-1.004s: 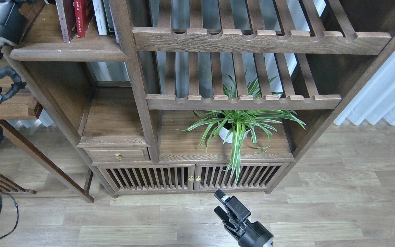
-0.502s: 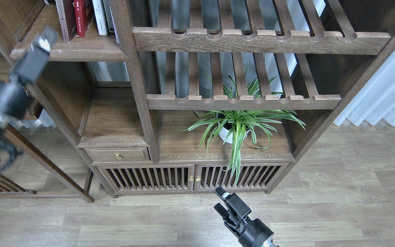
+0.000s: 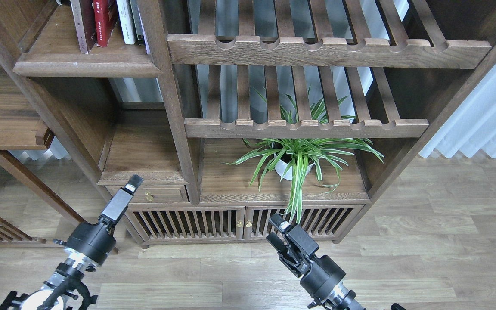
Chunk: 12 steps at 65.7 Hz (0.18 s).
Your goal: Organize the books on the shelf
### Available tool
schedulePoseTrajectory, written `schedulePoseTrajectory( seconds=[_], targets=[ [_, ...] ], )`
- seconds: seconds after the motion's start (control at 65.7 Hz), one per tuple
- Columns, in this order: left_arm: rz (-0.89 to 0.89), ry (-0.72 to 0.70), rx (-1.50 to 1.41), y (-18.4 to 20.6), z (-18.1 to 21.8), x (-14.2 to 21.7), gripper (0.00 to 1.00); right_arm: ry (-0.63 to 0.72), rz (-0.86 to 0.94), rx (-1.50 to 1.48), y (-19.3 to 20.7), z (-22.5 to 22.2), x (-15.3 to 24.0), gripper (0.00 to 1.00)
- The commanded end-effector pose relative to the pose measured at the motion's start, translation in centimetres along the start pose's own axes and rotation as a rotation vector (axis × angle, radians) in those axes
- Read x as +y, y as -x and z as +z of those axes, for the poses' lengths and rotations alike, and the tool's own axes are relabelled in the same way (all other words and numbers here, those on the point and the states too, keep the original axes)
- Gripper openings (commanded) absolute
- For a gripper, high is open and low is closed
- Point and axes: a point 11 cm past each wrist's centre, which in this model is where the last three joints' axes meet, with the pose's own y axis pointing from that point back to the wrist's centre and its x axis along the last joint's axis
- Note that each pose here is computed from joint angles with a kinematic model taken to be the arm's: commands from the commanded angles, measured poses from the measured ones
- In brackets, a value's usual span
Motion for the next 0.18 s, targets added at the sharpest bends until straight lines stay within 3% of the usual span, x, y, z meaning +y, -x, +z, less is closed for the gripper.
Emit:
schedulePoseTrajectory(
  seconds=[0.0, 0.167],
  targets=[
    [0.005, -0.017, 0.005, -0.2, -0.6, 0.0, 0.99, 0.003, -0.023, 0.013, 0.7, -0.4, -0.6, 1.0],
    [0.018, -0.017, 0.015, -0.6, -0.8, 0.2, 0.99, 0.024, -0.061, 0.043, 2.2, -0.8, -0.9, 1.0]
  ],
)
